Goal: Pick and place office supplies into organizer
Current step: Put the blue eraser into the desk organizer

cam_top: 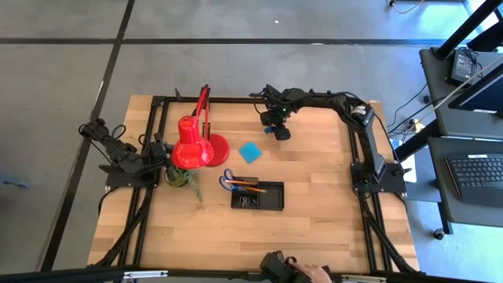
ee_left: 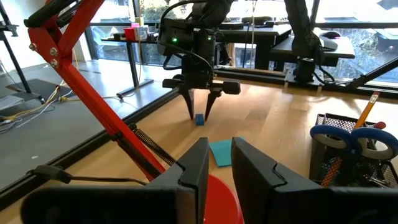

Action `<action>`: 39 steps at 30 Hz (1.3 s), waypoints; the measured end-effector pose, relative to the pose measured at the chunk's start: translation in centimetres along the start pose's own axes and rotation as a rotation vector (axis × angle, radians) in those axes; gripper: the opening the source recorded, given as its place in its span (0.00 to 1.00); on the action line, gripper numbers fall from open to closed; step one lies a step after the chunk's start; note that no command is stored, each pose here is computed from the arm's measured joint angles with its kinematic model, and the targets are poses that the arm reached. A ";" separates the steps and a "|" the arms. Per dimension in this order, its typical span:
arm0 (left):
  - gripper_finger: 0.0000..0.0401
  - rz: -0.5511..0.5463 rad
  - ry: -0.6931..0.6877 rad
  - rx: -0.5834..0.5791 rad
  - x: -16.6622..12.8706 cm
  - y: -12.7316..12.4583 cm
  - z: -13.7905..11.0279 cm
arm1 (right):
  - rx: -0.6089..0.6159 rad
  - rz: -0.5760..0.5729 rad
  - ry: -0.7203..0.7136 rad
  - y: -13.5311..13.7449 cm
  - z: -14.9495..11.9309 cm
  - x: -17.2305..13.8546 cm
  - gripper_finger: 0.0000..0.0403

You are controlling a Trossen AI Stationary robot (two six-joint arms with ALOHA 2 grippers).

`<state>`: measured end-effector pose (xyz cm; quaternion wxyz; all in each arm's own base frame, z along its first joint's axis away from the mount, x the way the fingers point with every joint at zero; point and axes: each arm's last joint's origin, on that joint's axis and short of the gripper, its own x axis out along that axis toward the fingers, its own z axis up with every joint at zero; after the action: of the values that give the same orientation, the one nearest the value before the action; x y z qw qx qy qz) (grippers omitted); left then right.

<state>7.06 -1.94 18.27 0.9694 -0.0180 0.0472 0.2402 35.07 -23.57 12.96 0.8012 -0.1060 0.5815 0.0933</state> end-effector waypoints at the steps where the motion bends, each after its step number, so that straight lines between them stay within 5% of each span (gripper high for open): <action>1: 0.16 0.000 0.000 0.000 0.0 0.0 0.0 | 0.000 -0.001 0.000 0.0 0.0 0.0 0.39; 13: 0.15 0.000 0.000 0.000 0.0 0.0 0.0 | -0.007 -0.013 -0.003 0.0 0.2 0.0 0.19; 28: 0.16 0.000 0.000 0.000 0.0 0.0 0.0 | 0.011 -0.016 -0.001 0.2 0.3 -0.4 0.18; 39: 0.16 0.000 0.000 -0.001 0.0 0.0 0.0 | 0.030 -0.043 0.005 1.6 1.4 -3.9 0.18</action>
<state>7.05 -1.94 18.27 0.9695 -0.0182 0.0471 0.2400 34.74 -21.79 16.98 0.8031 -0.1068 0.5824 0.0670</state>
